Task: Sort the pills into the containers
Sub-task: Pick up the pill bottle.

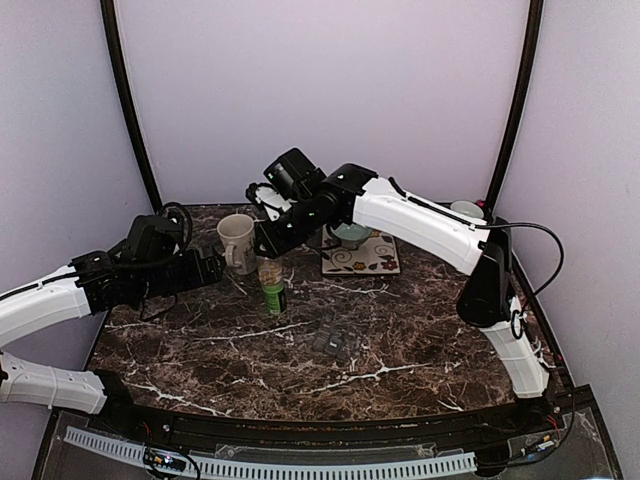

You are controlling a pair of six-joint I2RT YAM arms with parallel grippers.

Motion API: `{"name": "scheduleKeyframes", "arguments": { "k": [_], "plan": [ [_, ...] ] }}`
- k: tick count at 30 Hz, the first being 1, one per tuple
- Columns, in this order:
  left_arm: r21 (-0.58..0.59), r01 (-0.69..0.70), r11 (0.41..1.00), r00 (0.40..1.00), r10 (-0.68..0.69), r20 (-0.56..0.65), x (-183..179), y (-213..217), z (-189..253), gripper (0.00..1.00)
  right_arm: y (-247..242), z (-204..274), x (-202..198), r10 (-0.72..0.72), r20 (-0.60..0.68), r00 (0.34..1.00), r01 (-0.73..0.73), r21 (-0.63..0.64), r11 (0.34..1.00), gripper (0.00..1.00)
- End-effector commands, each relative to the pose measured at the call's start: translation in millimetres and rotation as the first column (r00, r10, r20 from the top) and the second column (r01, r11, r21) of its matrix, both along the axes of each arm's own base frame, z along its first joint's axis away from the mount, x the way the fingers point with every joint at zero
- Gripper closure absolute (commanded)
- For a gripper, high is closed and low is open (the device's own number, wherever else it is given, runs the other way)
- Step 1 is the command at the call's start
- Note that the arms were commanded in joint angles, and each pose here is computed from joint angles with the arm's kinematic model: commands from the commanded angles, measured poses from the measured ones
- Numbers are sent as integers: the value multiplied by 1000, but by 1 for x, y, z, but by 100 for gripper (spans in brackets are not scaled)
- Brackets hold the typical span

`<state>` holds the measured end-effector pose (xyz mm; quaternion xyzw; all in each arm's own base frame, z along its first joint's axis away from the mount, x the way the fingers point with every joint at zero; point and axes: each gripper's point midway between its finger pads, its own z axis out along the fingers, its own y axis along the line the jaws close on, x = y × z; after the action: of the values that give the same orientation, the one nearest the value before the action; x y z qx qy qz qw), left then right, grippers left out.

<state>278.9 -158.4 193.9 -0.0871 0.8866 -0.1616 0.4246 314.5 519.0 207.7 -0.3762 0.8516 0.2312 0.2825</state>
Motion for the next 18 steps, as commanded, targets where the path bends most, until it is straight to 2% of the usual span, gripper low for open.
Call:
{"name": "scheduleKeyframes", "arguments": {
  "k": [1,11,18],
  "plan": [
    [5,6,1000,1000,-6,-1,0,2,-3,7,4,4,-1,-1,16,1000,1,3,1000,67],
    [-32,5,999,1000,-5,15,-4,3,7,6,0,28,0,-27,45,999,25,50,998,91],
    [-119,68,991,997,-64,38,-13,-8,25,1,-9,71,-11,-76,20,997,71,181,981,100]
  ]
}}
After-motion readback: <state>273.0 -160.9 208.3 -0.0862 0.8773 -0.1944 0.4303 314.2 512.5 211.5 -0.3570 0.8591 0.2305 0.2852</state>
